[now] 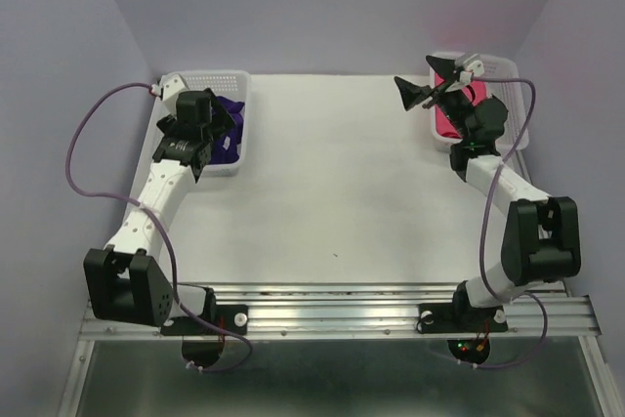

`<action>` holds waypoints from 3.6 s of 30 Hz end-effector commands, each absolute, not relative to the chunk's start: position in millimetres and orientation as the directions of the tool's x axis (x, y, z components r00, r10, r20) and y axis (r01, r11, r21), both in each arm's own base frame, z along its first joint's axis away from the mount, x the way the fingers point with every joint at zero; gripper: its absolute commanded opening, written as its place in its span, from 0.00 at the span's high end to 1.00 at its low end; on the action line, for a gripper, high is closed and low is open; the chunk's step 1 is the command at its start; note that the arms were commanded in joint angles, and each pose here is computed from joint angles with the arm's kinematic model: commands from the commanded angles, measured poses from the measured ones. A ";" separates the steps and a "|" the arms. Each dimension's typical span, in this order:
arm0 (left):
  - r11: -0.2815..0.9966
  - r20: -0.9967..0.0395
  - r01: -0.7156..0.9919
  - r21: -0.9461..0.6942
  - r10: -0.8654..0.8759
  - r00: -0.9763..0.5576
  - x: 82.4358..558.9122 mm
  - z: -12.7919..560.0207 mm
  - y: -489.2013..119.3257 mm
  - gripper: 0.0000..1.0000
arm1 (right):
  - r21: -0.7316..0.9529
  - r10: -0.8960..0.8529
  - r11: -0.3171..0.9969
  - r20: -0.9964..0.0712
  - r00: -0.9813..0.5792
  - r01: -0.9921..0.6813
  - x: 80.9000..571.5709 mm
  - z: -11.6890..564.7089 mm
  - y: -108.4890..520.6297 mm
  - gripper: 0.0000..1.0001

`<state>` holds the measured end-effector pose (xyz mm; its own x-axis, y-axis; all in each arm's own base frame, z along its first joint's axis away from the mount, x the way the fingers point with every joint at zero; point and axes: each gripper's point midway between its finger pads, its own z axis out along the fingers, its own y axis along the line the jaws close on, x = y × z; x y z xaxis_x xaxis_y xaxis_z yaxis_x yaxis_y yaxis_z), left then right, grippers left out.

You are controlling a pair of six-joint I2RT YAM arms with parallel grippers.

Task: Fold and stack the towels
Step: Neatly place the folded towel into the bin, then grab crumpled towel, then move the towel to the center of the board, then flatten out the crumpled towel

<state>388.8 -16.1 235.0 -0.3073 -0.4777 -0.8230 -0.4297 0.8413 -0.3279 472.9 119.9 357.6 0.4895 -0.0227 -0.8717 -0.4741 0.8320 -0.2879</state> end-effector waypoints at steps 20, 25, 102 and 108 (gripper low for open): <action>0.893 -0.709 -0.359 -0.270 -0.437 -0.553 529.1 112.9 48.8 0.01 | 0.624 0.631 0.768 -0.696 -0.342 0.147 361.1 213.6 77.0 0.00; 0.890 -0.648 -0.334 -0.310 -0.455 -0.610 535.6 84.1 41.5 0.30 | 0.618 0.625 0.770 -0.685 -0.374 0.155 361.7 199.0 79.8 0.00; 0.916 -0.573 -0.055 -0.397 -0.294 -0.765 272.8 50.6 -185.4 0.43 | 0.365 0.243 0.930 -0.678 -0.693 -0.031 352.7 94.6 242.7 0.00; 0.932 -0.532 -0.071 -0.355 -0.264 -0.804 276.4 28.5 -189.2 1.00 | 0.316 0.250 0.948 -0.694 -0.675 0.027 363.5 88.9 234.6 0.01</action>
